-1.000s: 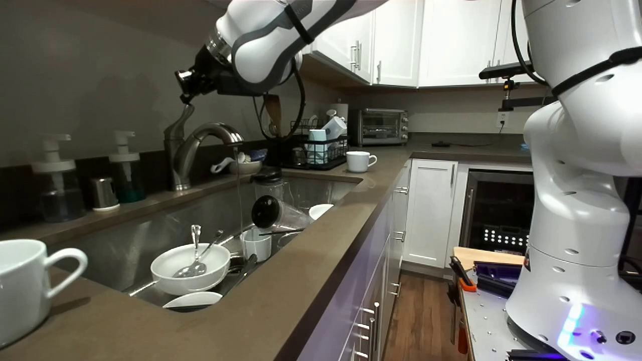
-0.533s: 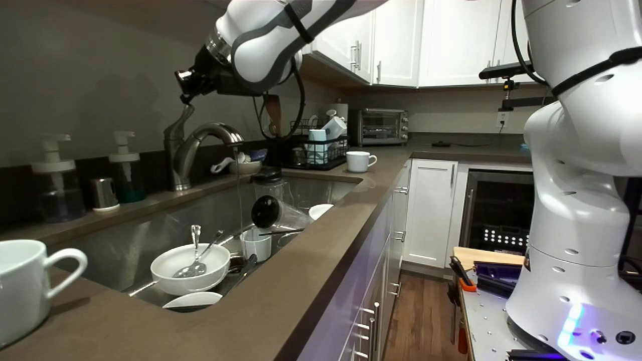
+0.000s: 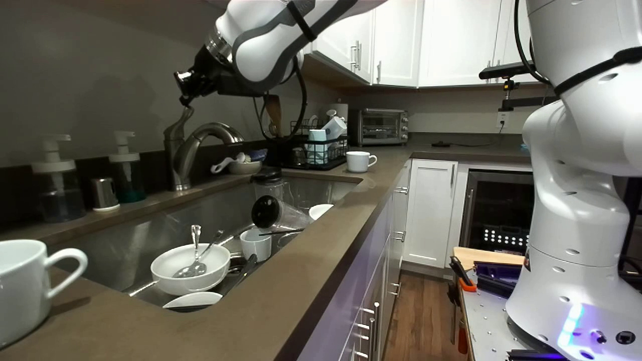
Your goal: Push the faucet handle downwards
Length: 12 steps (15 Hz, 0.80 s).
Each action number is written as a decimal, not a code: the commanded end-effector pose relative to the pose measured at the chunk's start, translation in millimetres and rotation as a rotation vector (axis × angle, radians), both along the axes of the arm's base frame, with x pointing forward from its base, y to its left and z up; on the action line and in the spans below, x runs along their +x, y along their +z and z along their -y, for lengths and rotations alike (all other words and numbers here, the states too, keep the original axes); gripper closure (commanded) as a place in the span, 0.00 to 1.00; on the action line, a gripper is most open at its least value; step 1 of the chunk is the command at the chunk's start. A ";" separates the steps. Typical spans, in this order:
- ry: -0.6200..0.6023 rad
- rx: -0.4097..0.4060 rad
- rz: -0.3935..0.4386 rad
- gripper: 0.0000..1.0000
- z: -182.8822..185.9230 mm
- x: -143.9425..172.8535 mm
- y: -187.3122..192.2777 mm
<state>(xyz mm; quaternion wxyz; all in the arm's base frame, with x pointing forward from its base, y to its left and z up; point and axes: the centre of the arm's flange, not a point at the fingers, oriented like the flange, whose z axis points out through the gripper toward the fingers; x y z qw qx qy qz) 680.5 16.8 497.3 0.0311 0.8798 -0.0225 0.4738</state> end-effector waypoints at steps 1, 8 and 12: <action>-0.026 0.012 -0.089 0.99 -4.9 -27.1 -24.5; -0.038 0.001 0.003 0.99 -4.1 -34.3 3.1; -0.057 -0.013 0.013 0.99 2.8 -56.8 12.6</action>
